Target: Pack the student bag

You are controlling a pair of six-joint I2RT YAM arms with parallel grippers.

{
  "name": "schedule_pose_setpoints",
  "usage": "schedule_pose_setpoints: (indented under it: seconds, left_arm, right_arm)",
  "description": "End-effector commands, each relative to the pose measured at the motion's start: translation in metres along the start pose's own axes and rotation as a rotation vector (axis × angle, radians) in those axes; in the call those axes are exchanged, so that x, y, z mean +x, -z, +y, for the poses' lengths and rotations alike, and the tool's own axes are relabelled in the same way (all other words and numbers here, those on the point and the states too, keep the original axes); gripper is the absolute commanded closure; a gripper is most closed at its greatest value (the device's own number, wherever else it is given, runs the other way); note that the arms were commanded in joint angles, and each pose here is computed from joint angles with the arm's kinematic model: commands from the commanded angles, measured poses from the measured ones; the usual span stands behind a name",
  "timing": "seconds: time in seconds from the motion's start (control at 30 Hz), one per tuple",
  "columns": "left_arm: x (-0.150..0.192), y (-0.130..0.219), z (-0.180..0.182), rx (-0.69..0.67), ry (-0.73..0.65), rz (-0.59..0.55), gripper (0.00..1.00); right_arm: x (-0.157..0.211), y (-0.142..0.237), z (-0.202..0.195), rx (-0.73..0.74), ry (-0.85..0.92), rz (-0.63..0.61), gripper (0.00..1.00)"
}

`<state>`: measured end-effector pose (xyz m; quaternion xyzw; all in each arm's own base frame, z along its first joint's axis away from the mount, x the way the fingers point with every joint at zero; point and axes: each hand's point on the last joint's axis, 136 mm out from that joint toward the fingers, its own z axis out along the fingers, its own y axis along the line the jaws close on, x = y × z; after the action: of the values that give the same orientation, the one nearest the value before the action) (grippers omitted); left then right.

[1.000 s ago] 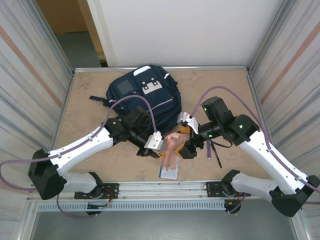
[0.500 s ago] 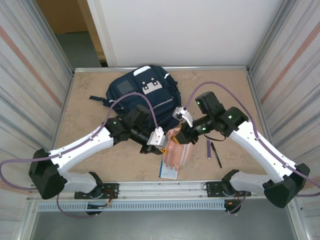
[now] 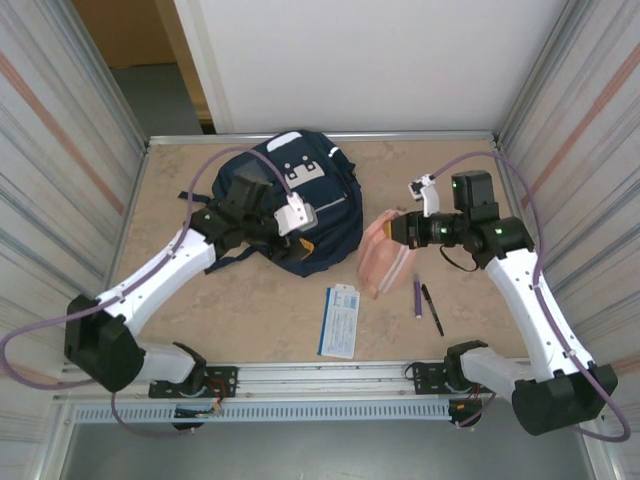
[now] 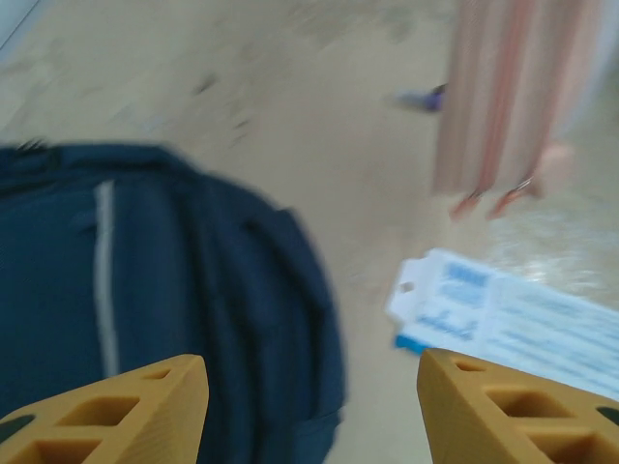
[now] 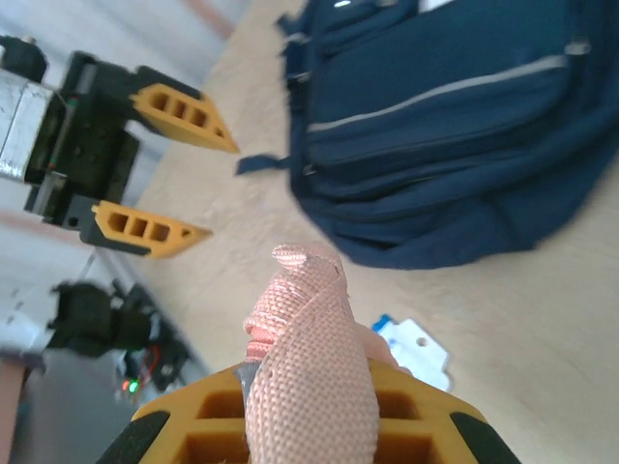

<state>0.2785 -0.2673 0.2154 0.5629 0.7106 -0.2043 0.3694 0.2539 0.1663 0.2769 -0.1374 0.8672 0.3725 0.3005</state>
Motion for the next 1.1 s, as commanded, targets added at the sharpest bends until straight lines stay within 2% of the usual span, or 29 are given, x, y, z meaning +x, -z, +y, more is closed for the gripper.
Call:
schedule_pose_setpoints:
  seconds: [0.0,0.23,0.43,0.5,0.6,0.8,0.97,1.07]
  left_arm:
    - [0.026,-0.015,0.015,-0.064,0.055,0.164,0.41]
    - [0.056,-0.058,0.019,-0.088,-0.022,0.365,0.4]
    - [0.082,-0.078,0.063,-0.271,0.025,0.522,0.4]
    - [0.084,-0.087,0.068,-0.28,0.052,0.518,0.41]
    - [0.076,-0.095,0.062,-0.217,0.097,0.454,0.41]
    - [0.074,-0.09,0.062,-0.192,0.12,0.442,0.42]
    - [0.082,-0.087,0.071,-0.206,0.096,0.476,0.55]
    - [0.086,-0.094,0.077,-0.224,0.084,0.488,0.57]
  right_arm:
    - [-0.016,0.017,-0.029,0.144,-0.157,-0.121,1.0]
    - [-0.014,0.018,-0.038,0.143,-0.225,-0.158,1.0]
    - [-0.014,0.02,-0.029,0.098,-0.205,-0.184,1.0]
    - [-0.013,0.019,-0.028,0.092,-0.202,-0.182,1.0]
    - [-0.012,0.019,-0.023,0.083,-0.185,-0.176,1.0]
    - [-0.009,0.018,-0.021,0.094,-0.157,-0.166,1.0]
    - [-0.008,0.016,-0.022,0.097,-0.151,-0.162,1.0]
    - [-0.009,0.014,-0.021,0.093,-0.154,-0.153,1.0]
